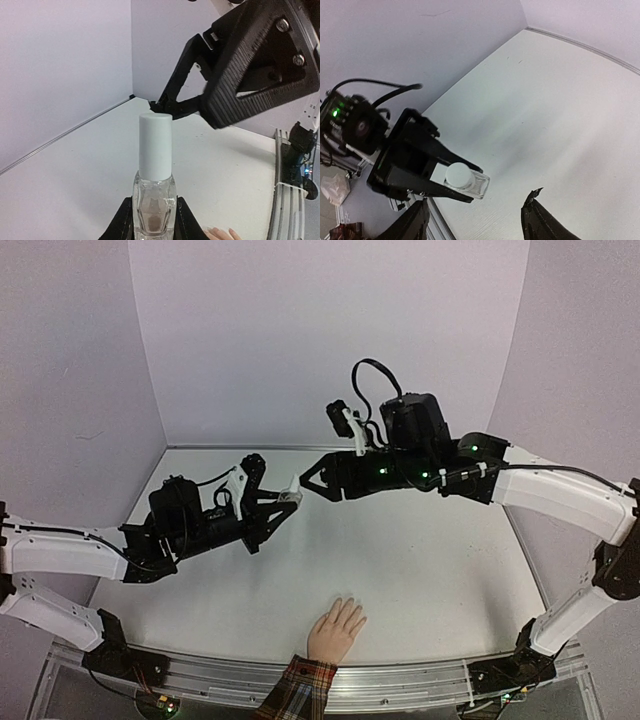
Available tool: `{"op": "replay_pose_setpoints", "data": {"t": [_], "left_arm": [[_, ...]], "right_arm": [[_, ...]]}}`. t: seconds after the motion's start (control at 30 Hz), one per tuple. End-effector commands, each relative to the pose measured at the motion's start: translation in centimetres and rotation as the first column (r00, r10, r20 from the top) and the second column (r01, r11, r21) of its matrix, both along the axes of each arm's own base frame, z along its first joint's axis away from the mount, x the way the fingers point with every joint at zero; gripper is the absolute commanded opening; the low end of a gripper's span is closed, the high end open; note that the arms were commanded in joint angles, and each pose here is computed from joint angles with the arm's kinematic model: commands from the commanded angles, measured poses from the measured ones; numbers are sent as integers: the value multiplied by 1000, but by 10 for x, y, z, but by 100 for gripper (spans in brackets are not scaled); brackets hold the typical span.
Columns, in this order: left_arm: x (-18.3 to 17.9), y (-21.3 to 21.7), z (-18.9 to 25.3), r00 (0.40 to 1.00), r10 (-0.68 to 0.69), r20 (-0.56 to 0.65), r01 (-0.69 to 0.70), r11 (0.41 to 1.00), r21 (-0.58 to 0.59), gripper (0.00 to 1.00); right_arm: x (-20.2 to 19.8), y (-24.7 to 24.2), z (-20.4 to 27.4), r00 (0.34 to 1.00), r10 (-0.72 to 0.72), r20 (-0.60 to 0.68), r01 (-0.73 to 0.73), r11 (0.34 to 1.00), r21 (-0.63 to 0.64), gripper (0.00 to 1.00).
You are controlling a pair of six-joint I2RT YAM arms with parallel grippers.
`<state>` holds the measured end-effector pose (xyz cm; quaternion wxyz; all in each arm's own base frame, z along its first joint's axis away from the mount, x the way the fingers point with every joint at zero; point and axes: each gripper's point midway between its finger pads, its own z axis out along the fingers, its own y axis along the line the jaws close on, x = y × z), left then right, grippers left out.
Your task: Paint the nails
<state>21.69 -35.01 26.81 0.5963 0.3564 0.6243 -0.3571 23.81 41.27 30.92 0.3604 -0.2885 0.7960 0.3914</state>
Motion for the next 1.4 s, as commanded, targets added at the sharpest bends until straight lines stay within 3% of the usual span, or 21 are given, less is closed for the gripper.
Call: {"op": "replay_pose_setpoints", "data": {"t": [0.0, 0.37, 0.53, 0.63, 0.67, 0.73, 0.77, 0.8, 0.87, 0.9, 1.0, 1.03, 1.1, 1.17, 1.27, 1.37], "left_arm": [[26, 10, 31, 978, 192, 84, -187, 980, -65, 0], [27, 3, 33, 978, 195, 73, -189, 979, -80, 0], [19, 3, 37, 985, 159, 66, -152, 983, -102, 0], [-3, 0, 42, 996, 37, 80, -27, 992, -126, 0], [-17, -2, 44, 995, -48, 89, 60, 989, -135, 0], [-54, -4, 50, 951, -295, 97, 307, 938, -161, 0], [-71, -1, 53, 898, -430, 92, 440, 881, -172, 0], [-88, 5, 56, 825, -560, 76, 564, 805, -185, 0], [-103, 13, 57, 713, -701, 28, 691, 695, -196, 0], [-102, 12, 53, 704, -711, 2, 698, 691, -190, 0], [-81, 6, 42, 787, -617, -21, 608, 780, -152, 0], [-71, 6, 41, 825, -565, -11, 558, 817, -146, 0], [-47, 7, 41, 899, -438, -12, 433, 891, -135, 0], [-20, 13, 41, 962, -273, 3, 272, 954, -125, 0], [7, 22, 39, 997, -70, 25, 72, 992, -99, 0], [24, 23, 33, 995, 85, 54, -83, 996, -40, 0]], "right_arm": [[21, 15, 13, 987, -147, -61, 151, 986, 64, 54], [25, 53, 8, 989, -119, -86, 124, 990, 63, 37], [26, 56, 5, 993, -101, -53, 103, 994, 45, 13], [4, 58, 8, 996, 78, 31, -79, 997, 25, 0], [-17, 59, 8, 971, 229, 65, -231, 973, 24, 0], [-72, 51, 11, 811, 568, 139, -579, 814, 48, 0], [-103, 38, 14, 691, 706, 156, -721, 688, 84, 0], [-116, 28, 18, 630, 757, 172, -776, 622, 105, 0], [-122, 17, 21, 598, 787, 153, -802, 584, 126, 0], [-122, 14, 20, 596, 790, 140, -803, 584, 122, 0], [-112, 12, 13, 652, 744, 147, -757, 650, 69, 0], [-104, 12, 13, 687, 709, 157, -722, 690, 44, 9], [-82, 14, 13, 780, 604, 164, -614, 789, 14, 43], [-56, 11, 18, 869, 459, 186, -466, 885, -5, 63], [-18, 1, 23, 966, 204, 160, -207, 978, 4, 76], [3, -2, 26, 997, 41, 72, -44, 998, 43, 76]]}}
